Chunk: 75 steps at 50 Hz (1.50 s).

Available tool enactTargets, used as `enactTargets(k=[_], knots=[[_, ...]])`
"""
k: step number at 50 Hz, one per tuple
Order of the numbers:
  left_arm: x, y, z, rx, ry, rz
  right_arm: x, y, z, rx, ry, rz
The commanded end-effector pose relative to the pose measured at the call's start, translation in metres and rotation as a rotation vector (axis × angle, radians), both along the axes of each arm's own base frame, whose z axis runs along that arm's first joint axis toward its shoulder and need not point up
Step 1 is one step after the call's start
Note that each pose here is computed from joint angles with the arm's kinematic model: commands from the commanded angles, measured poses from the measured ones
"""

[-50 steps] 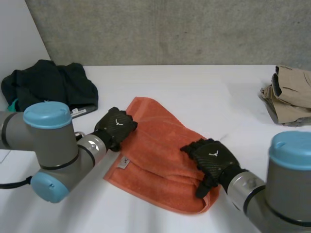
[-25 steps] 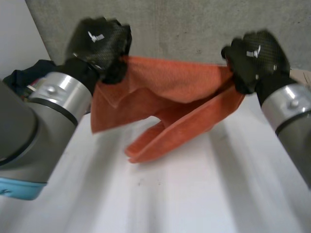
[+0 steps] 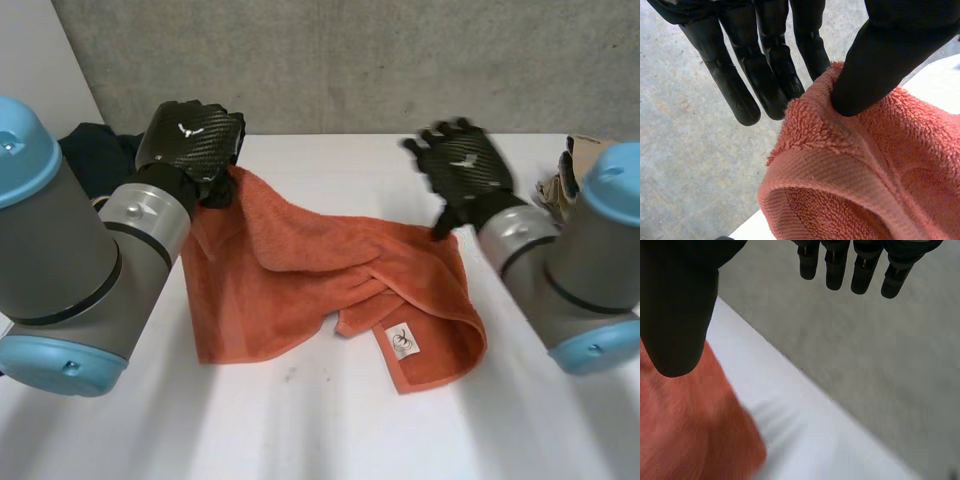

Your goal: Fold the laundry.

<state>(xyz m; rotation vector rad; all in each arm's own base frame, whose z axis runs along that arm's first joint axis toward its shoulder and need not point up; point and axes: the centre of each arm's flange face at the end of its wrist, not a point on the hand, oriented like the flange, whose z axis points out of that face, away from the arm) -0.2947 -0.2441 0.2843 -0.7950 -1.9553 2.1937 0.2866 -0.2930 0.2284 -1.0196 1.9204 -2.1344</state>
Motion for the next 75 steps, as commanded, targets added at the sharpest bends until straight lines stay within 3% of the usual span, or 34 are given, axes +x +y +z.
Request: enactTargets(k=[1,11,25,32,37,43,49,53,57,61,64,66,72,75], knots=[[0.003,0.011,0.021,-0.041,0.024,-0.013,-0.066,0.015,-0.018,0.375,-0.184,-0.336],[0.005,0.016,0.032,-0.067,0.044,-0.014,-0.062,0.036,-0.088,0.610,-0.112,-0.234],[0.011,0.030,0.067,-0.158,0.102,-0.022,-0.064,0.006,-0.100,0.503,-0.097,-0.311],[0.015,0.031,0.066,-0.142,0.086,-0.011,-0.075,0.009,-0.005,0.166,-0.044,-0.295],[0.024,0.036,0.067,-0.093,0.054,0.001,-0.091,0.022,0.087,-0.124,0.095,-0.294],[0.039,0.038,0.063,-0.006,-0.003,0.034,-0.092,0.049,0.140,-0.194,0.239,-0.255],[0.036,0.031,0.025,0.147,-0.091,0.030,-0.089,0.030,0.103,-0.015,0.398,-0.195],[0.027,0.010,-0.025,0.290,-0.175,0.033,-0.079,0.013,0.066,0.060,0.499,-0.140],[0.020,-0.019,-0.047,0.312,-0.193,0.055,-0.071,-0.012,0.031,0.105,0.553,-0.116],[0.008,-0.061,-0.031,0.180,-0.175,0.074,-0.064,-0.051,0.018,0.032,0.539,-0.176],[-0.002,-0.081,0.002,0.032,-0.137,0.079,-0.061,-0.078,0.053,-0.169,0.470,-0.282],[-0.009,-0.096,0.052,-0.159,-0.066,0.096,-0.056,-0.087,0.078,-0.300,0.412,-0.321],[-0.007,-0.097,0.151,-0.527,0.130,0.135,-0.046,-0.085,0.172,-0.769,0.153,-0.413],[-0.011,-0.094,0.159,-0.576,0.161,0.126,-0.044,-0.076,0.182,-0.820,0.128,-0.404]])
